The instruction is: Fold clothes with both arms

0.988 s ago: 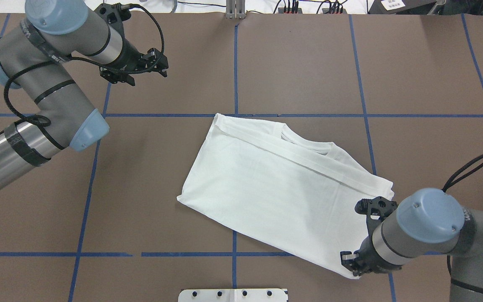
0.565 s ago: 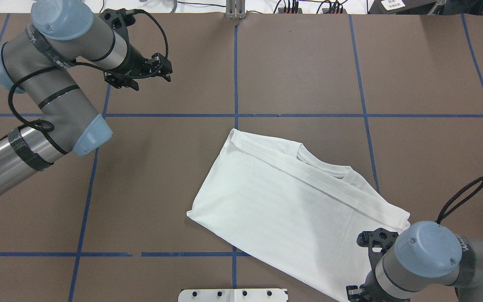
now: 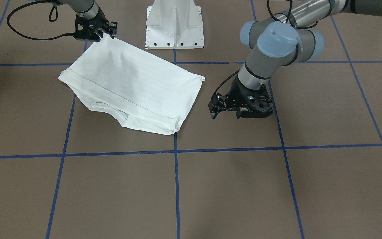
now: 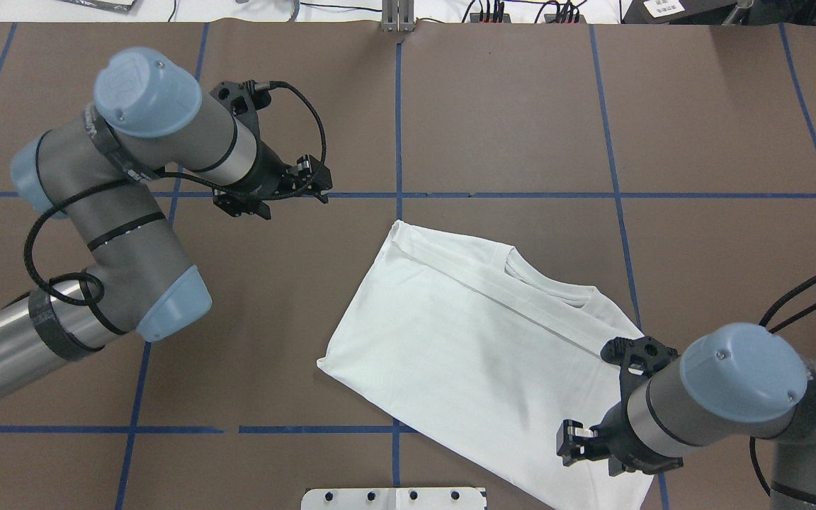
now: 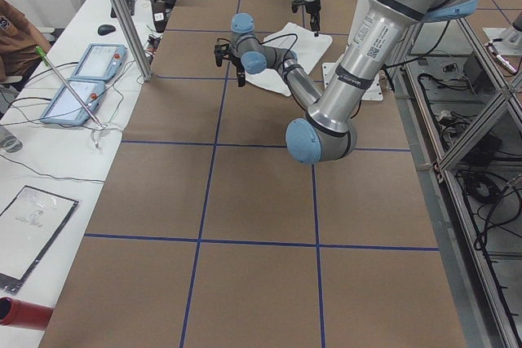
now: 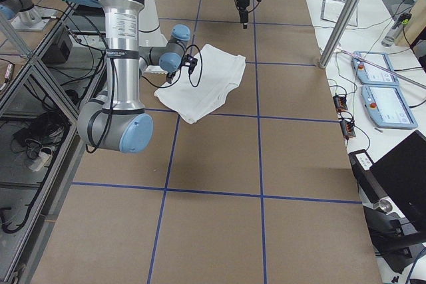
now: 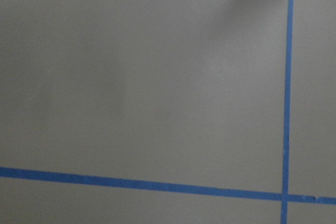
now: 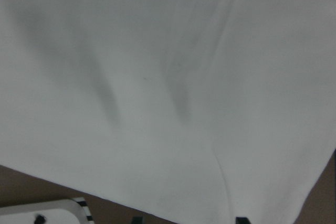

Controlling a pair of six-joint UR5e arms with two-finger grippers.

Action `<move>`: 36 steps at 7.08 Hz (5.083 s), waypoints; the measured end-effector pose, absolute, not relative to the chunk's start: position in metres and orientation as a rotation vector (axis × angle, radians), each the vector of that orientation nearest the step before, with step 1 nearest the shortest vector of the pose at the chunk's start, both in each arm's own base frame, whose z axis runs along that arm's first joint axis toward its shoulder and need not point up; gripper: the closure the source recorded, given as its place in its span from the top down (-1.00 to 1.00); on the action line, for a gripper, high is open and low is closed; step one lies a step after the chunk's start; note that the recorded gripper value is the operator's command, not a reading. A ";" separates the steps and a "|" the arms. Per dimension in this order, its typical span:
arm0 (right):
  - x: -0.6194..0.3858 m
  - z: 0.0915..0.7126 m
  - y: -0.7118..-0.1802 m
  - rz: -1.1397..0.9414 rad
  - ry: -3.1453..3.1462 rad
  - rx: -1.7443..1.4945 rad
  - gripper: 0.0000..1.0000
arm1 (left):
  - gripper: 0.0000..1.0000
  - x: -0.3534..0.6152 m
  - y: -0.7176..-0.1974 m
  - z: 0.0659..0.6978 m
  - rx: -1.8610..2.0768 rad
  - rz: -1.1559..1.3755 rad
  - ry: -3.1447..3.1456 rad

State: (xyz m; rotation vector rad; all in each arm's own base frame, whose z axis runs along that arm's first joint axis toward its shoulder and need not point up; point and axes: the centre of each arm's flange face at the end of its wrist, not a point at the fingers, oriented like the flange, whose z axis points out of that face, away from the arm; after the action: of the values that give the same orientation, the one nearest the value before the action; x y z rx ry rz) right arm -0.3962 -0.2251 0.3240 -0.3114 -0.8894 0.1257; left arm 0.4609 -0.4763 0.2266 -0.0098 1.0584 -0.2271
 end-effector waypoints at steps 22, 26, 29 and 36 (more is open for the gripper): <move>-0.296 0.285 -0.356 0.318 -1.018 -0.041 1.00 | -1.00 0.547 -0.517 0.235 -0.017 -0.495 1.018; -0.299 0.285 -0.358 0.320 -1.015 -0.035 1.00 | -1.00 0.523 -0.647 0.252 0.203 -0.438 0.990; -0.302 0.289 -0.363 0.335 -1.000 -0.013 1.00 | -1.00 0.540 -0.684 0.247 0.333 -0.431 1.041; -0.341 0.284 -0.397 0.220 -0.952 0.097 1.00 | 1.00 0.486 -0.683 0.274 0.346 -0.355 1.074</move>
State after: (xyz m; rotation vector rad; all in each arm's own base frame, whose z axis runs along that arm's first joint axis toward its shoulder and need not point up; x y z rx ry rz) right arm -0.3410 -0.3970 0.2843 0.0969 -0.9519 0.2198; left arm 0.4864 -0.6833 0.2735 0.3460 1.0742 -0.3554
